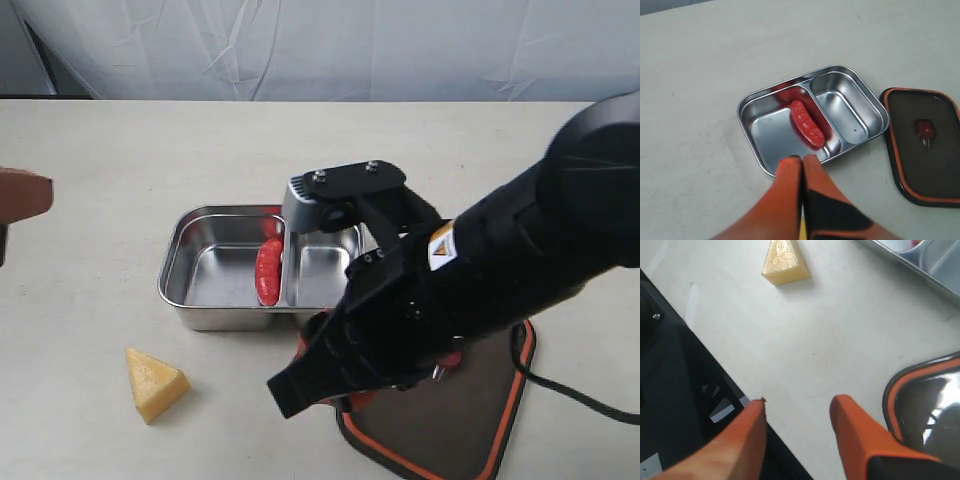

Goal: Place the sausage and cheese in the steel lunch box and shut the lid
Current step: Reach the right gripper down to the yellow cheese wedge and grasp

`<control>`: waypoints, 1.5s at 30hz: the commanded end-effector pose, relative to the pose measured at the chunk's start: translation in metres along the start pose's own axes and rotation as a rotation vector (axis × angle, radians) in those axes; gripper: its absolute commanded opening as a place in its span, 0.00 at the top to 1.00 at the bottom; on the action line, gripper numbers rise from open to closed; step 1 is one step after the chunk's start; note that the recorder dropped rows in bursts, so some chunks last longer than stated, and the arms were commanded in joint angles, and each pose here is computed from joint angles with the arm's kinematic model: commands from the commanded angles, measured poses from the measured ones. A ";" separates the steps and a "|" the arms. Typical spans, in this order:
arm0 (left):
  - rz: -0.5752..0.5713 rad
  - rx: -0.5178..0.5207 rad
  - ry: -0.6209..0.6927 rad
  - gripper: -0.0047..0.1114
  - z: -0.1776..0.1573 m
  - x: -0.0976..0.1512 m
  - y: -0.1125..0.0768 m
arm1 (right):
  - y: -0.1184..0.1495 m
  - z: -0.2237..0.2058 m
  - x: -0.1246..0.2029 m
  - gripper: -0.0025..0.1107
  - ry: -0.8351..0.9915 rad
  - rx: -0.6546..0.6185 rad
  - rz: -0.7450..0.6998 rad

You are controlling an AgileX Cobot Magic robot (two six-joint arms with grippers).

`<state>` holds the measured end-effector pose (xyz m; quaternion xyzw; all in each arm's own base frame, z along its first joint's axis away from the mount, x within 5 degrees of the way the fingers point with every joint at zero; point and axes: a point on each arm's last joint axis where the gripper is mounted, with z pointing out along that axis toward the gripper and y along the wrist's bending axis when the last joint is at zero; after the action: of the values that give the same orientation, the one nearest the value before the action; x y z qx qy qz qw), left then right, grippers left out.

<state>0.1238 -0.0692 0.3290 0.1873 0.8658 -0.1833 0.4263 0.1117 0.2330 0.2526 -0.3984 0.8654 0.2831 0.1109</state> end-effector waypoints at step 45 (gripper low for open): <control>-0.037 -0.573 -0.063 0.96 -0.099 0.074 0.038 | 0.038 0.167 -0.103 0.41 0.156 0.018 -0.297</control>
<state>0.0354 0.0216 0.3187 0.0413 0.8751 0.0516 0.4795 0.1445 0.4107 0.1758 -0.5385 0.8066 0.2273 0.0880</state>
